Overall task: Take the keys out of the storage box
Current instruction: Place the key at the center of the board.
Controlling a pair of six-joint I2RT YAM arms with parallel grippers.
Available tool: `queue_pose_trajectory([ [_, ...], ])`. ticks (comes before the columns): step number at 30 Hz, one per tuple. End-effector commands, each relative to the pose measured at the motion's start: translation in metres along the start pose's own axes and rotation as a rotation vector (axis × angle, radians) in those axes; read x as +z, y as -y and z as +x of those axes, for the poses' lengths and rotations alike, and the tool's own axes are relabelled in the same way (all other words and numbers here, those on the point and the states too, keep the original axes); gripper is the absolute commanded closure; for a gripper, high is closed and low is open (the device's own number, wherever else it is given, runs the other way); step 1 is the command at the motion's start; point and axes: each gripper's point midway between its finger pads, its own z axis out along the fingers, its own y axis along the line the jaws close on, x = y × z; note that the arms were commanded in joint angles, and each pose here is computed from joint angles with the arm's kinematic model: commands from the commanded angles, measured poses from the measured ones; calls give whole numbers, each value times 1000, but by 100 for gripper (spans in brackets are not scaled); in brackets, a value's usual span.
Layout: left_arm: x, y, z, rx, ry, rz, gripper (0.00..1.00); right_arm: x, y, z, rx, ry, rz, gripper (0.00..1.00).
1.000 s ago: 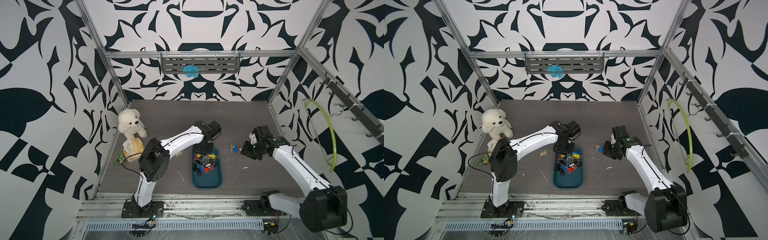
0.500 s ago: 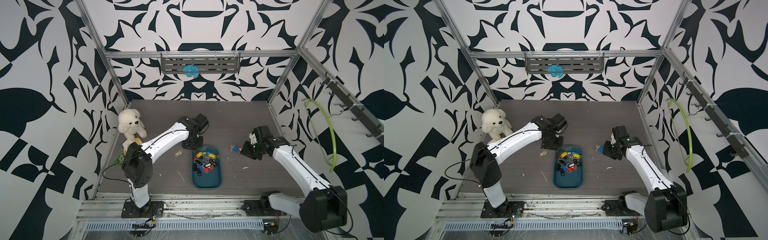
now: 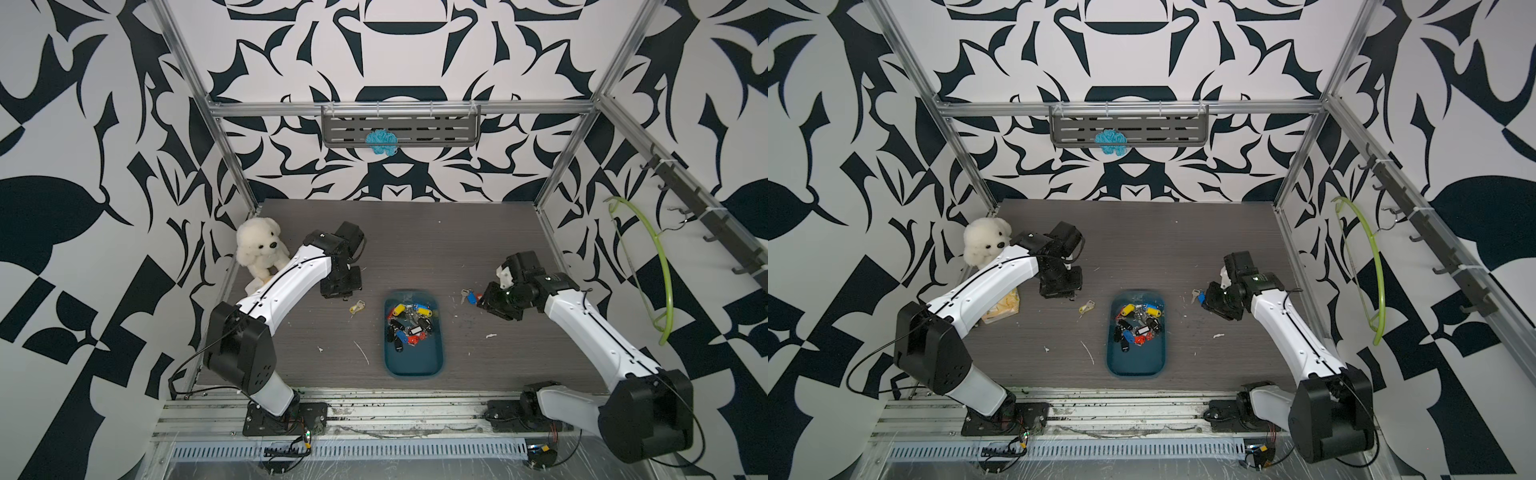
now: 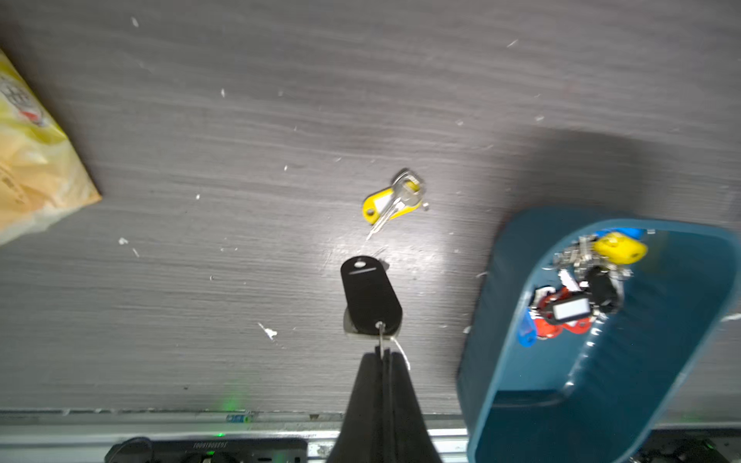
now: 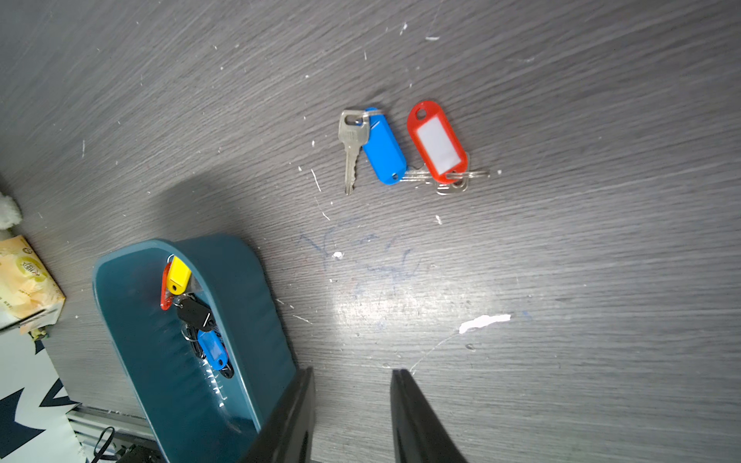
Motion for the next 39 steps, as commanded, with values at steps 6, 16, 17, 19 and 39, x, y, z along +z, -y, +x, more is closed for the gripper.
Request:
queue_pose_trajectory([
  [6,42,4,2,-13,-70,24,100,2,-4,6,-20,-37,-21,51],
  [16,56,-5,-4,-35,-80,-14,88,5,-12,20,-84,-84,-28,40],
  [17,57,-7,-4,-36,-79,-19,87,5,-15,21,-95,-85,-31,40],
  [19,58,-10,-3,-44,-83,-27,86,4,-21,22,-121,-85,-36,40],
  [39,34,-22,-8,-117,56,-1,40,28,-147,70,-454,-126,-103,57],
])
